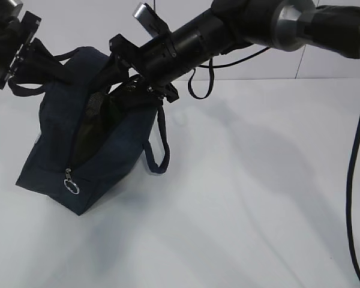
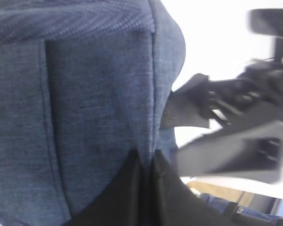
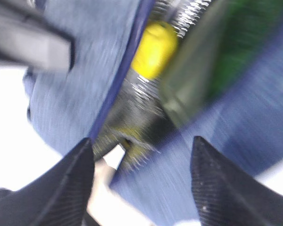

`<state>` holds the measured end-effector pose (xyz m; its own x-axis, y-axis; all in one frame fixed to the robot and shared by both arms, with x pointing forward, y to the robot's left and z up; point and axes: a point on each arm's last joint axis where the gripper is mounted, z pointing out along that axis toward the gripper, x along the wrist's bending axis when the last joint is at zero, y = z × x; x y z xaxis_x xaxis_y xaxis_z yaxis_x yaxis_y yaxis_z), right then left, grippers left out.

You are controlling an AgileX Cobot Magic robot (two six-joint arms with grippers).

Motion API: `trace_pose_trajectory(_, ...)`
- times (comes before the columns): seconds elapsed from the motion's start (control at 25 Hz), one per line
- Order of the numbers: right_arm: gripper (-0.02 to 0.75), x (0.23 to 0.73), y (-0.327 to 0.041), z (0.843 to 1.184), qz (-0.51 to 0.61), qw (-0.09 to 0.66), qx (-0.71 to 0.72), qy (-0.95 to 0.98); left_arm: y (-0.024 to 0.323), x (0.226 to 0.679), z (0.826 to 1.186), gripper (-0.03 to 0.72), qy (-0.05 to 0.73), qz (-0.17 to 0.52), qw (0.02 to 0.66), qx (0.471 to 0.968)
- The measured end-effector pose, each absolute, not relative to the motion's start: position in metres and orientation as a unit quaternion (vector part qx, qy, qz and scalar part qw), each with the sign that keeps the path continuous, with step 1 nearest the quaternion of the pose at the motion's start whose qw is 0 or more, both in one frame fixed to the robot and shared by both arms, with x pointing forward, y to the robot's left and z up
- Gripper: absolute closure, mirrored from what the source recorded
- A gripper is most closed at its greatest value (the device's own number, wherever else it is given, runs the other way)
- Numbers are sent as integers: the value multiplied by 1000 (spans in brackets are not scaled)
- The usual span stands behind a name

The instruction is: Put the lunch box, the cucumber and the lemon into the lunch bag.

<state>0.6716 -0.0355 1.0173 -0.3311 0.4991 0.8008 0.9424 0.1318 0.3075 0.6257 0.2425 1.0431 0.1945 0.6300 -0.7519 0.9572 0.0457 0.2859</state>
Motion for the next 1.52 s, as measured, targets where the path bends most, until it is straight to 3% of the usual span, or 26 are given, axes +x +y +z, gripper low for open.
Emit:
trace_pose_trajectory(0.24,249,664,-40,1028,-377,254,-475,-754,244,625,1041,697,601,-195,388,671)
trace_pose_trajectory(0.6,277,656,-63,1059,-307,152,-532,-774,246,624,1038,697,600,-188,377,680)
trace_pose_trajectory(1.2,278,678,-52,1011,-316,177,-583,-727,246,624,1038,697,600,-187,376,681)
trace_pose_trajectory(1.52,278,680,-52,1008,-319,174,-586,-724,246,624,1038,697,600,-187,375,681)
